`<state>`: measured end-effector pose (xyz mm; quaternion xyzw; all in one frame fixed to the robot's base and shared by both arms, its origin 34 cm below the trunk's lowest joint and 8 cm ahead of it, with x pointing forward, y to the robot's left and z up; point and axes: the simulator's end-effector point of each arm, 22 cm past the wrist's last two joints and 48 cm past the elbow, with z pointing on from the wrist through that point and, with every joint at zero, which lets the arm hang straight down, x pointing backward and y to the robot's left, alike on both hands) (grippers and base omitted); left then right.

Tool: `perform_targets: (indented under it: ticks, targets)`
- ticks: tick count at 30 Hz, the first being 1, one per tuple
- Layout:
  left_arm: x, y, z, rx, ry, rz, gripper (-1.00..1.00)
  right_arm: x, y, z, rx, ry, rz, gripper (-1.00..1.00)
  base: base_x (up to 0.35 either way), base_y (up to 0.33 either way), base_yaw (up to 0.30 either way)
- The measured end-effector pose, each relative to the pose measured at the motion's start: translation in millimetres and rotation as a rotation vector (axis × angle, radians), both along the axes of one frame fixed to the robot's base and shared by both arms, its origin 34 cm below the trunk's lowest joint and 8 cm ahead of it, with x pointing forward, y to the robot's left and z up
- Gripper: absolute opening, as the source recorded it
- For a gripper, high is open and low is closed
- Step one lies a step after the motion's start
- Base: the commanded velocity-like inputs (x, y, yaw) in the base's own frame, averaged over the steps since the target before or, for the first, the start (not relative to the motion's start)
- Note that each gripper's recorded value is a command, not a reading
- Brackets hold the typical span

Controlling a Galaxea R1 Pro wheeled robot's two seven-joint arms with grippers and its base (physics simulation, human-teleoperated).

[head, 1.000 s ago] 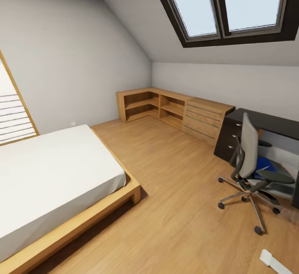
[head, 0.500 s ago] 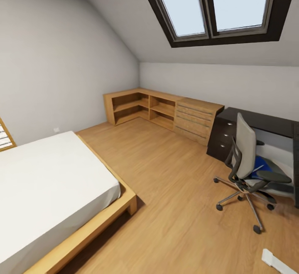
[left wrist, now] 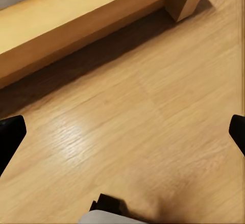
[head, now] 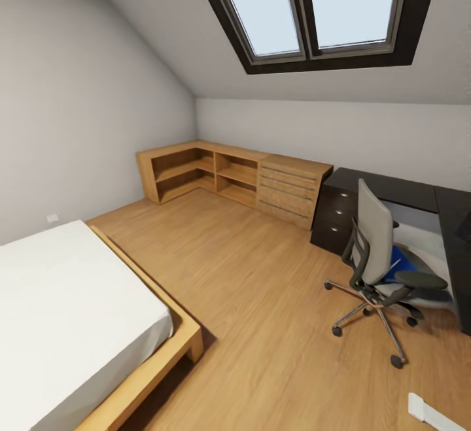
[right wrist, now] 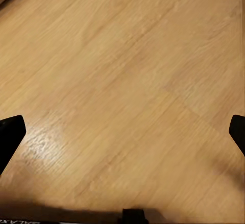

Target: In the bedroom, organize the workspace by keeping the computer under the desk, ensuring the monitor is on the desk, placing the keyboard on the desk next to the monitor, placing the mouse on the desk next to the keyboard, moving the folder from the swivel chair onto the desk next to the mouse, stacking the notebook on top of the folder with the pen on top of the notebook, and positioning the swivel chair next to the desk.

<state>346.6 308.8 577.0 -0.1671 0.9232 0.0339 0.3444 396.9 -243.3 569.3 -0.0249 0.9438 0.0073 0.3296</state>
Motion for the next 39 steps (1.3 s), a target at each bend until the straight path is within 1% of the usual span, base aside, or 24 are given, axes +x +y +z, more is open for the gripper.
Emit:
perform_targets:
  ticks: [16,21,22,26,32,39]
  targets:
    - [-0.4,-1.1,-0.3,-0.002,0.001,0.0,1.0,-0.7,0.2,-0.4,0.0,0.003,0.001,1.0,0.323,0.002,-0.204]
    - [-0.4,-0.8,-0.3,-0.001,0.001,0.0,1.0,-3.2,8.9,-1.7,-0.007,0.011,0.057,1.0,0.324,0.0,-0.239]
    - [-0.4,-0.7,-0.3,-0.001,0.001,0.0,1.0,-3.8,12.4,-1.9,-0.011,0.012,0.079,1.0,0.324,0.0,-0.249]
    - [-0.4,-0.4,-0.2,-0.001,0.001,0.0,1.0,-4.4,18.9,-1.9,-0.017,0.011,0.116,1.0,0.324,0.0,-0.226]
    - [-0.4,-0.6,-0.2,-0.001,0.001,0.0,1.0,-3.7,19.9,-1.3,-0.018,0.006,0.123,1.0,0.308,0.0,-0.067]
    - [1.2,-1.9,0.5,-0.002,-0.006,-0.005,1.0,-3.6,19.6,-1.6,-0.018,0.007,0.121,1.0,0.029,0.0,-0.226]
